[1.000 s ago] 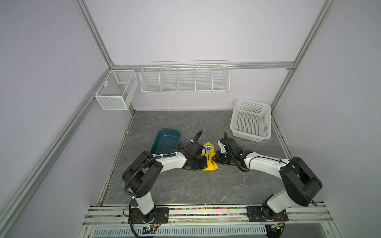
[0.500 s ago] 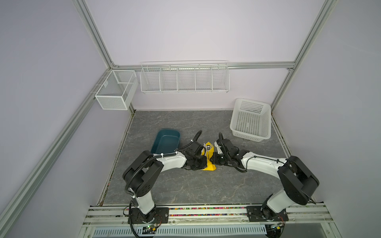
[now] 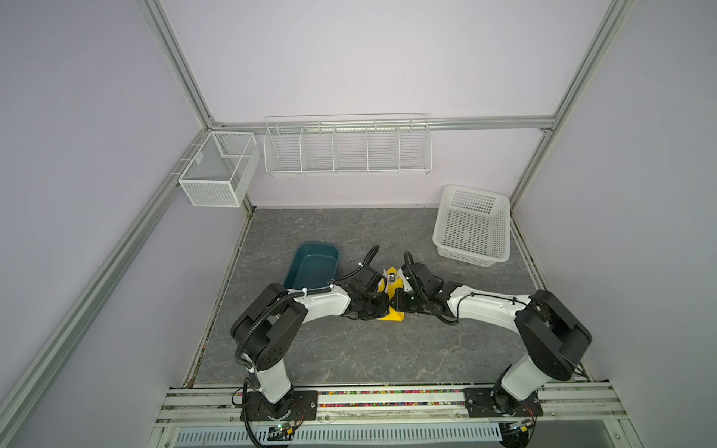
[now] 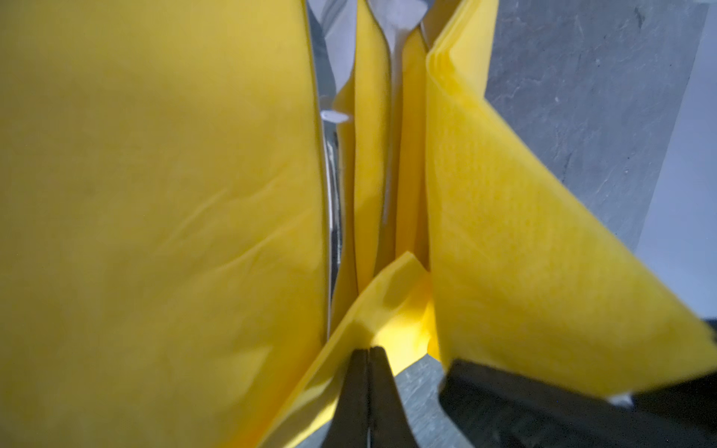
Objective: Place the utensils on the paper napkin and roll it up
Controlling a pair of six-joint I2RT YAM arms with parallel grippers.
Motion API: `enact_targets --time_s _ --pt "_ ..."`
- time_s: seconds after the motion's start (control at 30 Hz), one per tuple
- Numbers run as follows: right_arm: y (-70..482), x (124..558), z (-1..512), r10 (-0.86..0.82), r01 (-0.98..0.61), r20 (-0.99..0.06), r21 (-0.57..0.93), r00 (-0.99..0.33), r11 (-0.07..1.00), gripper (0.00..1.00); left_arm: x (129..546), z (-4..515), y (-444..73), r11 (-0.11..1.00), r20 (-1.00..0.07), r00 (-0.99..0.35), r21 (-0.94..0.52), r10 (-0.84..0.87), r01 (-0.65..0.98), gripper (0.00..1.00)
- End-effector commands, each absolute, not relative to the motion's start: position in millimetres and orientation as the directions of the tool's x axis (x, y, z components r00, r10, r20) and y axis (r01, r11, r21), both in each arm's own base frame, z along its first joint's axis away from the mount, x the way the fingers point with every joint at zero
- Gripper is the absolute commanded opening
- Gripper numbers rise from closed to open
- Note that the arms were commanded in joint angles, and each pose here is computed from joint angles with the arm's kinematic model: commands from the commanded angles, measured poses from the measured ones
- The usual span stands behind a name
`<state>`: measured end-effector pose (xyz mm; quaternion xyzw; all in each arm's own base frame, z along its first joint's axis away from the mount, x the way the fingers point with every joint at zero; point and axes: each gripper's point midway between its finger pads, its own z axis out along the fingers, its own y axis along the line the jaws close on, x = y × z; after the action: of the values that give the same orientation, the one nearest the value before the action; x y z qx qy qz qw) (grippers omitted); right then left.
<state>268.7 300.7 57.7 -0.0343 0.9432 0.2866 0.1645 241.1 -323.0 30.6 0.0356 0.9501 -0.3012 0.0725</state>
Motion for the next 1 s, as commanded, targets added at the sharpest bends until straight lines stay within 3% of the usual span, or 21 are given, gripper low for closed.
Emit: enact_targets --time_s 0.0,0.43,0.83,0.97 --pt "310 270 61 0.008 -0.187 -0.339 0.536 -0.941 0.823 0.22 248 26 -313 0.841 -0.160 -0.987 -0.537 -0.020 0.070 0.05" --pt "307 255 51 -0.040 -0.216 -0.322 0.532 -0.946 0.819 0.35 256 43 -296 0.837 -0.207 -0.974 -0.546 -0.093 0.036 0.07" --pt "314 252 42 -0.083 -0.248 -0.319 0.522 -0.944 0.816 0.35 271 67 -289 0.789 -0.226 -0.961 -0.615 -0.158 0.015 0.16" --pt "316 248 39 -0.089 -0.263 -0.331 0.528 -0.939 0.808 0.50 281 76 -291 0.765 -0.226 -0.961 -0.643 -0.161 0.023 0.27"
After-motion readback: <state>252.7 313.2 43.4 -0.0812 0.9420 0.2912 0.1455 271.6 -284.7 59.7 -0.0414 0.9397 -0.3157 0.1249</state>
